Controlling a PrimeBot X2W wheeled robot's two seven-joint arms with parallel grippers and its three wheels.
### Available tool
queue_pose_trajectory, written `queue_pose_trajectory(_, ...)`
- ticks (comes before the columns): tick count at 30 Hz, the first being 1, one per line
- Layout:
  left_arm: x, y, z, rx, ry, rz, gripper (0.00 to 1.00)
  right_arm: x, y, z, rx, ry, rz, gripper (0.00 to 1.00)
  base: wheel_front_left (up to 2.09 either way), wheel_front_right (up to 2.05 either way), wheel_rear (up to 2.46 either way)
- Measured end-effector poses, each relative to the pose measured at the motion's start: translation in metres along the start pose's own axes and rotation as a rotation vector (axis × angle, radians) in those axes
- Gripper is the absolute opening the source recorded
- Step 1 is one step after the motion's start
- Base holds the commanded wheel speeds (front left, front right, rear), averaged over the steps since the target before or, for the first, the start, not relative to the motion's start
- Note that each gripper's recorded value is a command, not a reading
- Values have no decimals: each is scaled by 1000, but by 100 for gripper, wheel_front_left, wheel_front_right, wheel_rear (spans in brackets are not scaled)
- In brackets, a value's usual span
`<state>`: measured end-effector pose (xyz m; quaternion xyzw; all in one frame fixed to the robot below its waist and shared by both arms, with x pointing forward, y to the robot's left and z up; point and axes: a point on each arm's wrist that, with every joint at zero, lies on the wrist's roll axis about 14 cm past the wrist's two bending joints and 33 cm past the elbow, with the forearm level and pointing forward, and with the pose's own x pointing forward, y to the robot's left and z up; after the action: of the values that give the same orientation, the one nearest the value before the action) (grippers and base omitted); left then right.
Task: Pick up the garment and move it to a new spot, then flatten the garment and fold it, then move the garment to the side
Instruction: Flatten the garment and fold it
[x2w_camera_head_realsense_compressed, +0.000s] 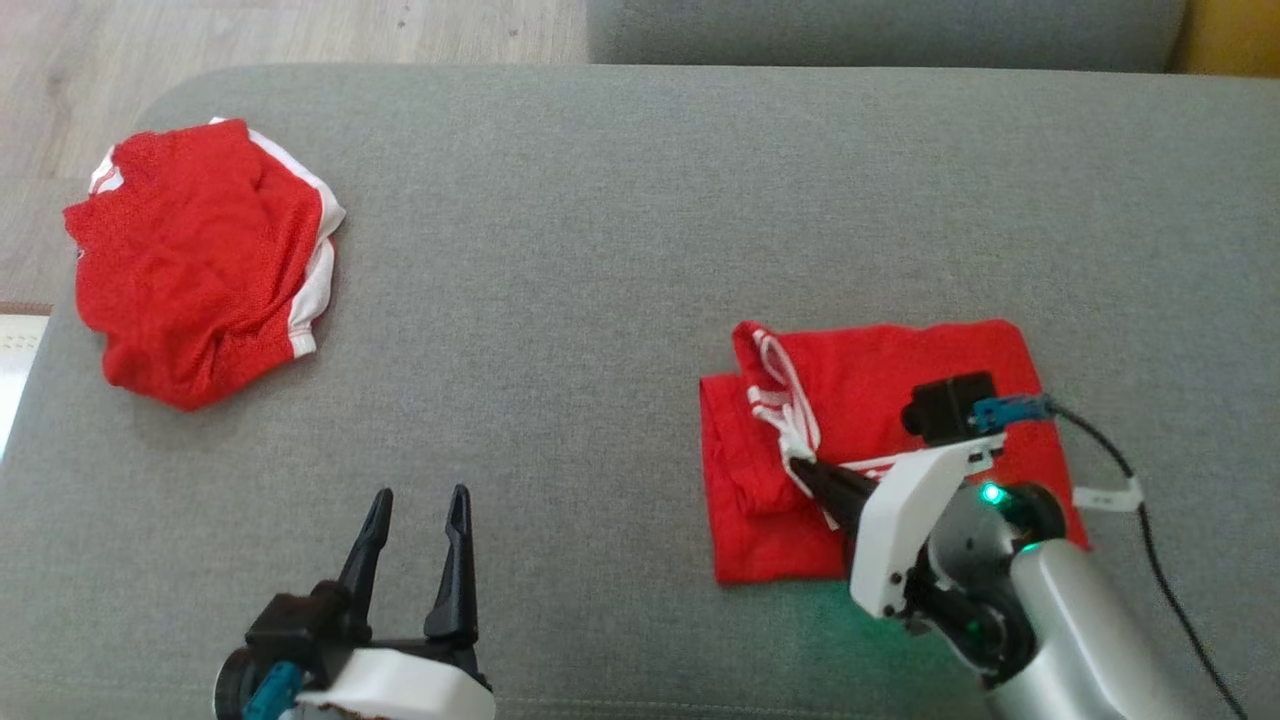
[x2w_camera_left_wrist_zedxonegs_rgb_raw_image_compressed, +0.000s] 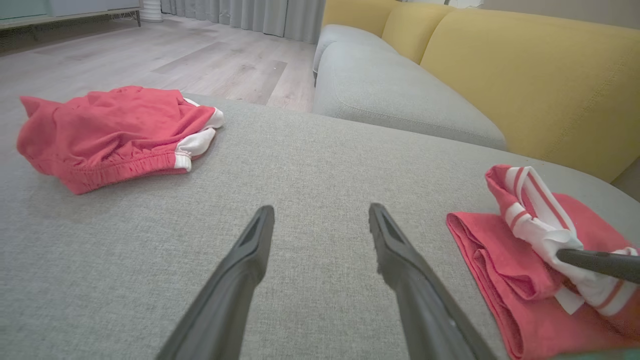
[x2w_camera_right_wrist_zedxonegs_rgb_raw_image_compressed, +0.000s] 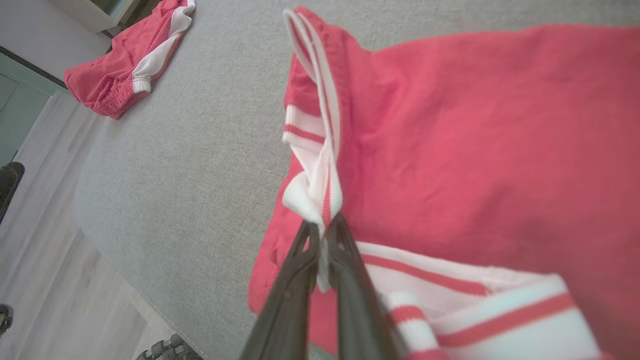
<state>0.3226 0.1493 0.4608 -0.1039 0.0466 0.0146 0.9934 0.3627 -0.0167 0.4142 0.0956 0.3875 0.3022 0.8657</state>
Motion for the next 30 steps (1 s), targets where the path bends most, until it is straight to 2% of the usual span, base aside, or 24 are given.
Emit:
queue_pose_trajectory(6, -2, 1, 0, 2, 0, 1, 100, 7, 9, -10, 5, 7, 13, 0, 0, 0, 0)
queue_pose_trajectory(7, -2, 0, 0, 2, -1, -1, 100, 7, 12, -10, 3, -3, 17, 25, 0, 0, 0)
queue_pose_trajectory(8, -2, -1, 0, 2, -3, -3, 100, 7, 14, -8, 0, -19, 22, 86, 0, 0, 0)
queue_pose_trajectory(9, -3, -1, 1, 1, -4, -5, 100, 6, 16, -5, 9, -40, 28, 100, 0, 0, 0)
queue_pose_trajectory(13, -3, -6, 1, -5, -6, -20, 100, -5, 27, 21, 99, -185, 89, 100, 0, 0, 0)
queue_pose_trajectory(14, -6, -8, -1, -6, 1, -27, 100, -13, 33, 36, 125, -272, 114, 100, 0, 0, 0)
queue_pose_trajectory(17, -8, -11, -1, -7, -1, -39, 100, -27, 29, 54, 123, -393, 97, 100, 0, 0, 0)
queue_pose_trajectory(24, -8, -14, 6, -5, -25, -52, 100, -75, -35, 56, -6, -620, -202, 100, 0, 0, 0)
queue_pose_trajectory(30, -9, -15, 16, 9, -60, -63, 100, -117, -89, 30, -155, -699, -459, 100, 0, 0, 0)
